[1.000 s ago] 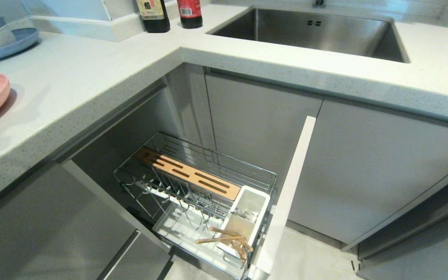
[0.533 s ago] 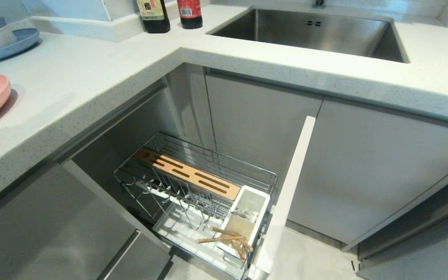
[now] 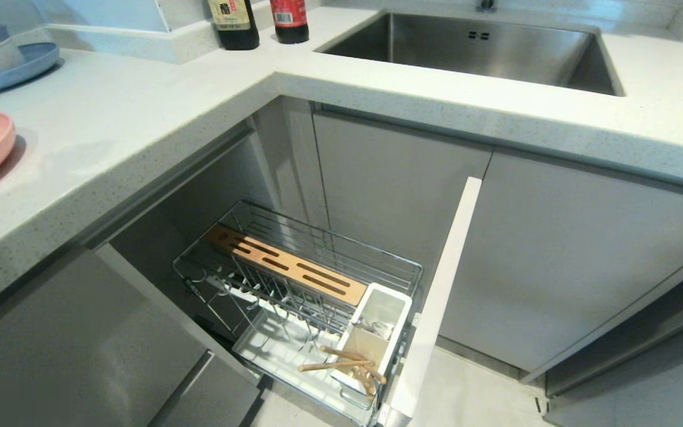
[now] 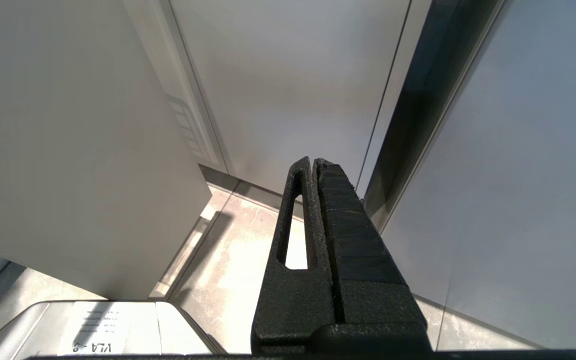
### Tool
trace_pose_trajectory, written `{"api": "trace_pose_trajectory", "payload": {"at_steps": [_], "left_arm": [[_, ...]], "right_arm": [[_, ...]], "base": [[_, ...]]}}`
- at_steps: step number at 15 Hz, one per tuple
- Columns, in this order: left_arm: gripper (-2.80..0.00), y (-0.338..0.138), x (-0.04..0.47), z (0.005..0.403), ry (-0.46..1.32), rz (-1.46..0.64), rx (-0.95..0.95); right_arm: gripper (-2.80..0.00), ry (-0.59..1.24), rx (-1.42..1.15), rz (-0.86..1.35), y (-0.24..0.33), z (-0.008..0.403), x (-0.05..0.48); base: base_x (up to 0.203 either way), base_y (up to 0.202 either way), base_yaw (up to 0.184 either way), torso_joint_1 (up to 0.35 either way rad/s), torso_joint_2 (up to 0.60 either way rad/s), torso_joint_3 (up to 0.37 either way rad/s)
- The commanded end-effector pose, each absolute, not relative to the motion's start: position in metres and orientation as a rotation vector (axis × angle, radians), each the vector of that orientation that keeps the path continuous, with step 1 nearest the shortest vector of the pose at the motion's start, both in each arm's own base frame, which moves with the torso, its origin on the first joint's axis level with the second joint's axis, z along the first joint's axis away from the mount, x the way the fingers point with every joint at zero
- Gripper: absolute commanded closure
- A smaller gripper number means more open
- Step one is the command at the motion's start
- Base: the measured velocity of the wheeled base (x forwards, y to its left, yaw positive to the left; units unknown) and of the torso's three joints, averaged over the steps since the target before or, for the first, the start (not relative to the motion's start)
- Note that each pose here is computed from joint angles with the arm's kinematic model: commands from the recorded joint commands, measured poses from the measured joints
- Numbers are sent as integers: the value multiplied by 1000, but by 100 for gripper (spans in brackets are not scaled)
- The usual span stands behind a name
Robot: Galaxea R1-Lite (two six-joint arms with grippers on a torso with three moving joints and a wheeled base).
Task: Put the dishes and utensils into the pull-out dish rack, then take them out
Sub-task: Take the chopsticks out of the cupboard
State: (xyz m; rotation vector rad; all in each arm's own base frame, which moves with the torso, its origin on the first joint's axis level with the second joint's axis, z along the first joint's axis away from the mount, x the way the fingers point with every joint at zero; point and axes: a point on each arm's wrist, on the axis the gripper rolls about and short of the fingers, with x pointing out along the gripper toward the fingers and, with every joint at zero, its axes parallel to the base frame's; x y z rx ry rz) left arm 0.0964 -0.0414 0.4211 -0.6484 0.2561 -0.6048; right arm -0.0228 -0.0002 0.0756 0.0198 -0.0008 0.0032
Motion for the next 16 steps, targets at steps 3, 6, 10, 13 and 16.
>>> {"api": "trace_pose_trajectory", "payload": {"at_steps": [3, 6, 10, 13, 16], "left_arm": [[0, -104, 140, 372, 522, -620, -502], [0, -156, 155, 328, 748, -608, -347], [0, -193, 165, 295, 1072, -491, -198], [-280, -218, 179, 269, 1255, -374, -132], [-280, -236, 194, 246, 1359, -274, -126]], "right_arm": [[0, 0, 20, 4, 0, 75, -23], [0, 1, 20, 3, 0, 75, -23], [0, 0, 20, 5, 0, 75, -23], [0, 0, 20, 3, 0, 75, -23], [0, 1, 20, 3, 0, 75, -23]], "base": [[0, 0, 0, 0, 0, 0], [0, 0, 0, 0, 0, 0], [0, 0, 0, 0, 0, 0], [0, 0, 0, 0, 0, 0], [0, 0, 0, 0, 0, 0]]}}
